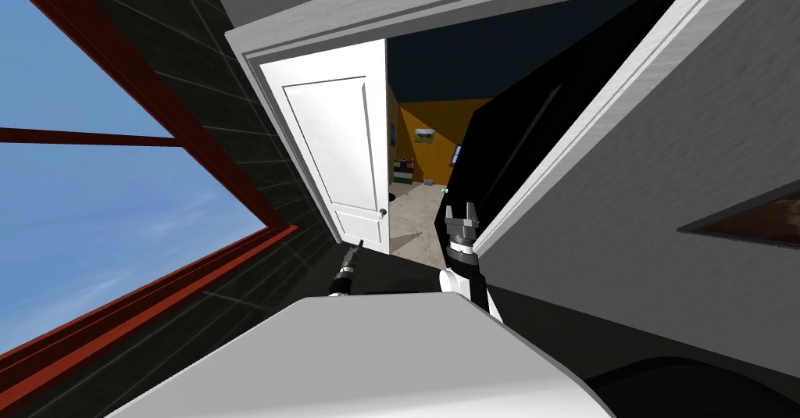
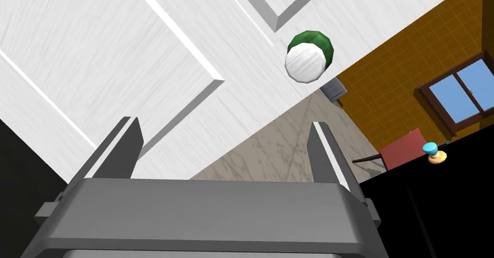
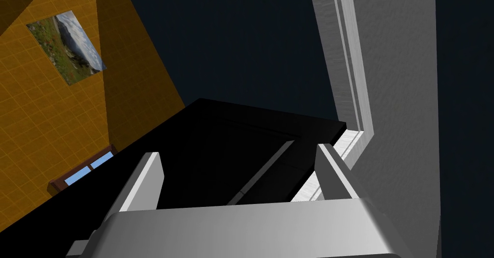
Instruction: Push the door open
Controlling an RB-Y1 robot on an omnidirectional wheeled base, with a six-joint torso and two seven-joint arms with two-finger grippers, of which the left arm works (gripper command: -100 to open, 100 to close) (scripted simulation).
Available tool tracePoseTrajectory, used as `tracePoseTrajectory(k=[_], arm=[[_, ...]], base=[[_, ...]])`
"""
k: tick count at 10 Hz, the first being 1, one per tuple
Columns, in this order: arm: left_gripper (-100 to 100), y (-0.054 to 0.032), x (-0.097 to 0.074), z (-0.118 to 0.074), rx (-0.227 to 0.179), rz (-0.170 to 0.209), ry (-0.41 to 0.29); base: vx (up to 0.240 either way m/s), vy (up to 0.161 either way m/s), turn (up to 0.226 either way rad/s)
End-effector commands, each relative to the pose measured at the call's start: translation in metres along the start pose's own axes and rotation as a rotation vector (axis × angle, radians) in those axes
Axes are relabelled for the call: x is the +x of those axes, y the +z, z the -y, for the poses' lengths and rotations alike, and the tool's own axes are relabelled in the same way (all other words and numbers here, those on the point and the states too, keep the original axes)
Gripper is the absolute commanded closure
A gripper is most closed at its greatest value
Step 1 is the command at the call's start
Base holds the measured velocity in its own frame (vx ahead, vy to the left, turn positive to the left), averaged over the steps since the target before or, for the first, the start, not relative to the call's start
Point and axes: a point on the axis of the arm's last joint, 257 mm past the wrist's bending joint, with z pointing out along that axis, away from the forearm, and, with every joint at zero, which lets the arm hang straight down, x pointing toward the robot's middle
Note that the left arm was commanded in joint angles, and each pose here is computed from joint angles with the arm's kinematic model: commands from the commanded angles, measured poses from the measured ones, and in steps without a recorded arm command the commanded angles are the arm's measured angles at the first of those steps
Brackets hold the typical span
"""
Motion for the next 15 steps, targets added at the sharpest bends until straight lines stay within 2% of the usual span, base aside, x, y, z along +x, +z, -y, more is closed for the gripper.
tracePoseTrajectory(k=[1, 2, 3, 6, 7, 12, 15], arm=[[-100, -0.0007, -0.003, -0.005, -0.026, 0.004, 0.069], [-100, -0.0014, -0.006, -0.007, -0.042, 0.006, 0.115], [-100, -0.0014, -0.006, -0.008, -0.047, 0.008, 0.122], [-100, -0.0042, -0.015, -0.017, -0.105, 0.015, 0.263], [-100, -0.0044, -0.015, -0.019, -0.11, 0.017, 0.271], [-100, -0.0111, -0.032, -0.034, -0.209, 0.03, 0.472], [-100, -0.0156, -0.041, -0.042, -0.263, 0.036, 0.568]], base=[[0.061, 0.003, 0.003], [0.087, 0.012, 0.006], [0.059, 0.012, 0.001], [0.072, 0.01, 0.005], [0.063, 0.009, -0.001], [0.079, 0.004, 0.004], [0.085, 0.002, 0.004]])
